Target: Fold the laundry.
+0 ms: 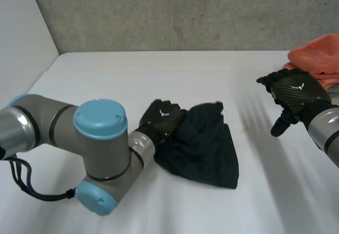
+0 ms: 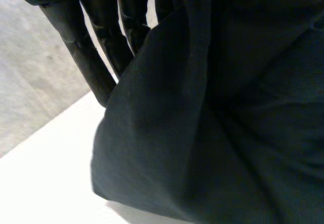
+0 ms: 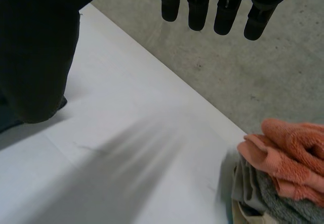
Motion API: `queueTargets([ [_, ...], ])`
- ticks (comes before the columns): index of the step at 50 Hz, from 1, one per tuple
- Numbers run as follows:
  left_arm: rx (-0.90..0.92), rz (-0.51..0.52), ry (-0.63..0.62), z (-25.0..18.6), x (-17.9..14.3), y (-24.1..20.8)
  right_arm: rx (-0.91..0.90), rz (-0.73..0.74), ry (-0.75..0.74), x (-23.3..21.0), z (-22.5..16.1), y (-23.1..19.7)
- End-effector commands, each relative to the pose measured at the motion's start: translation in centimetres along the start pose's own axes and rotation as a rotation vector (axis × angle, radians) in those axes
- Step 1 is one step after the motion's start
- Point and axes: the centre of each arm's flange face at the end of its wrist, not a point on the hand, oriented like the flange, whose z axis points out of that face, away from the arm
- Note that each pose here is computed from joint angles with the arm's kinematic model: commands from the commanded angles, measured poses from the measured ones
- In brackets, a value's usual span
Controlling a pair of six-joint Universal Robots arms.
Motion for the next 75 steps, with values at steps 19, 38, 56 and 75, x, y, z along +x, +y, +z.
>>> queueTargets([
  [19,0.433,0.030,0.030,-1.8,1.5,-10.6,0.040,-0.002,0.036,1.0,0.5,-1.1],
  [38,0.278,0.067,0.129,-6.9,2.2,-9.1,0.039,-0.003,0.057,2.1,0.8,-1.0],
  [56,-0.051,-0.012,0.005,-3.2,-4.1,-0.8,0.031,-0.069,-0.037,-0.3,0.3,-1.5],
  [75,-0.167,0.066,0.002,0.2,-5.2,4.3,-0.017,-0.105,-0.062,-1.3,0.0,0.1],
])
